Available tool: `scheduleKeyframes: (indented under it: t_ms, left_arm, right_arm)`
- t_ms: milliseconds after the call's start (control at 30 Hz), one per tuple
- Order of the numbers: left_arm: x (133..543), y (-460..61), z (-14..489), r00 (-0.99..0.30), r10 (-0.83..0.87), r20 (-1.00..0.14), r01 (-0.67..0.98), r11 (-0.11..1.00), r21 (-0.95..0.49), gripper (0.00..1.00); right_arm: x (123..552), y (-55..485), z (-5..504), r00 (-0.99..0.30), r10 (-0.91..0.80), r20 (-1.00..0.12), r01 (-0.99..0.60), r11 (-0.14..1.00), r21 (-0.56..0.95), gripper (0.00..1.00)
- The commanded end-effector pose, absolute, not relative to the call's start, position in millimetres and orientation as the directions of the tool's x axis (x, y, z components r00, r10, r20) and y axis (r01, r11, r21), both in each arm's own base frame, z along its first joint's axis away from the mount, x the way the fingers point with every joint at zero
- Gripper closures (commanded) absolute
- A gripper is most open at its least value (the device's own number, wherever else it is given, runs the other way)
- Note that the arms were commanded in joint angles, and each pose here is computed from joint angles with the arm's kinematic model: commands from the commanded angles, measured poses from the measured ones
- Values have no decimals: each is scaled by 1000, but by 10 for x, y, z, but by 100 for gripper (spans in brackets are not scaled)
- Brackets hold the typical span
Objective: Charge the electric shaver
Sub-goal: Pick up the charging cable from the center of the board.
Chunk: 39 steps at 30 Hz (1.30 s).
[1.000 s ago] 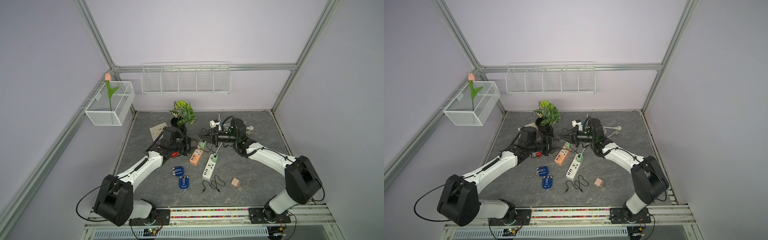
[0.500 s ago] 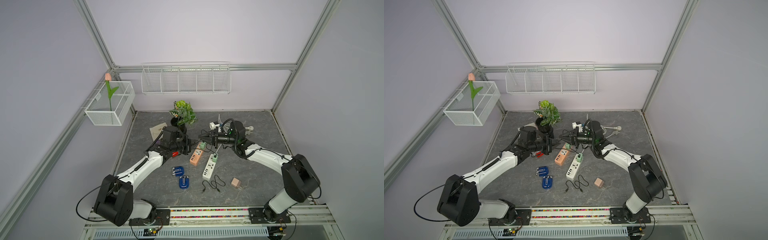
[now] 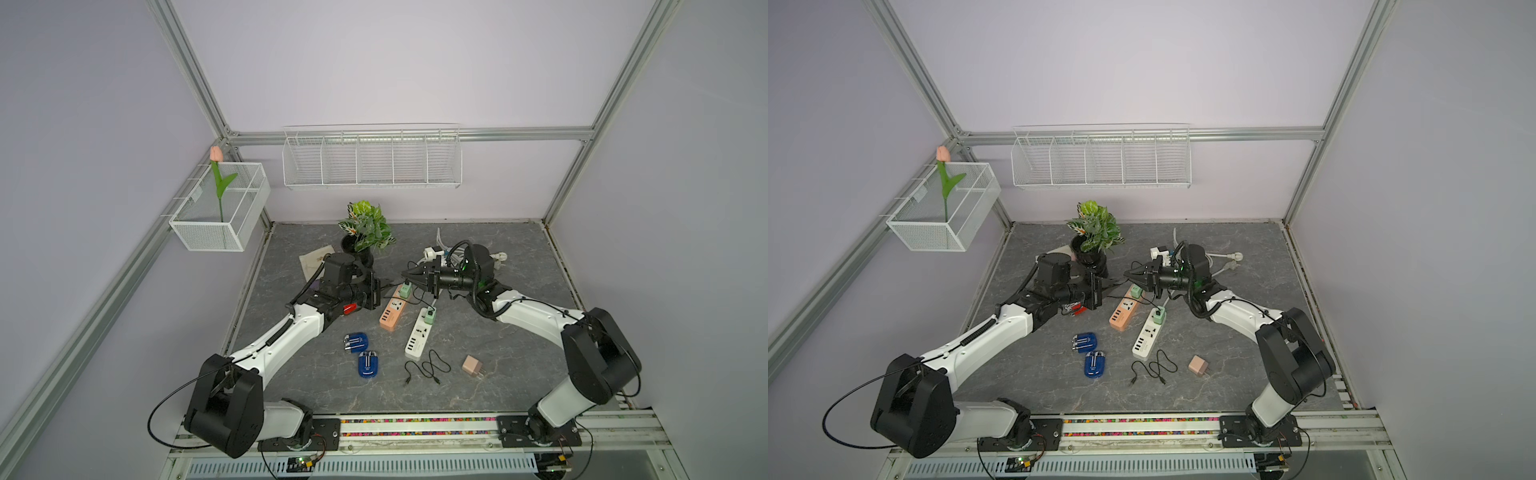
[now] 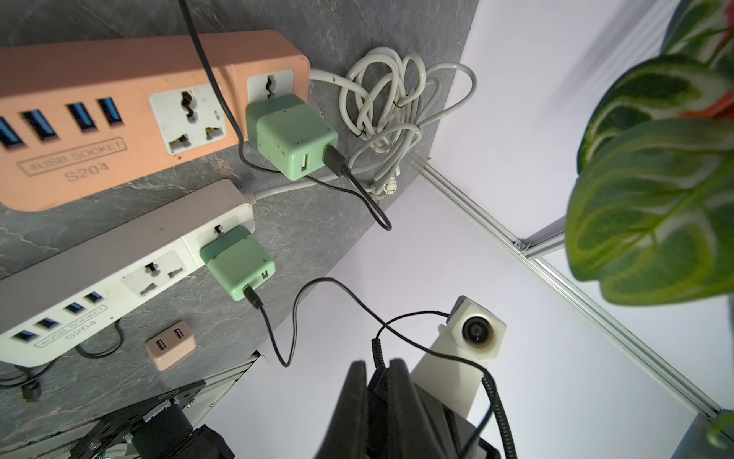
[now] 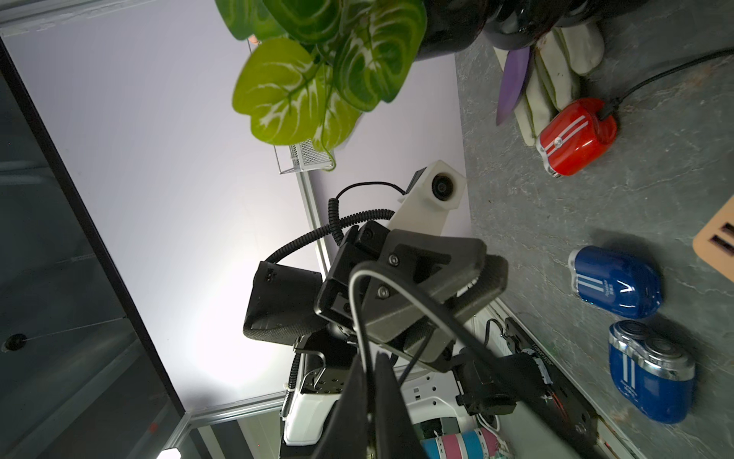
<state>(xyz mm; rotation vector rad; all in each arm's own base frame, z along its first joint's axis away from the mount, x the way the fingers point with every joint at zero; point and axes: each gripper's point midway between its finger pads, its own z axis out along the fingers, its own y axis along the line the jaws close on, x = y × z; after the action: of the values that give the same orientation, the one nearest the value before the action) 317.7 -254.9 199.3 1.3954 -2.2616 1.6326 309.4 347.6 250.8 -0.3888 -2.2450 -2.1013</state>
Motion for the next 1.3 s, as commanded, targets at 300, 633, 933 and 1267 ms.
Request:
scheduleKeyframes:
  t_ms: [300,633,933,1267]
  left_arm:
    - [3421,-2521,2223,-625,-718,305,-567,149,-810,100]
    - [3365,-2518,2260,-636,-731,247,-554,209,-806,100]
    - [3322,-2567,2282,-649,-721,241,-544,219,-810,100]
    - [3268,-2566,2328,-653,-718,239,-540,221,-812,100]
  right_arm:
    - [2844,3630,2610,-968,129,217,235,147,961,35]
    - [2907,3680,2577,-964,178,199,233,201,951,38]
    - [2942,3806,2535,-960,180,216,250,194,949,70]
    - [3005,3750,2431,-956,206,206,251,224,942,85]
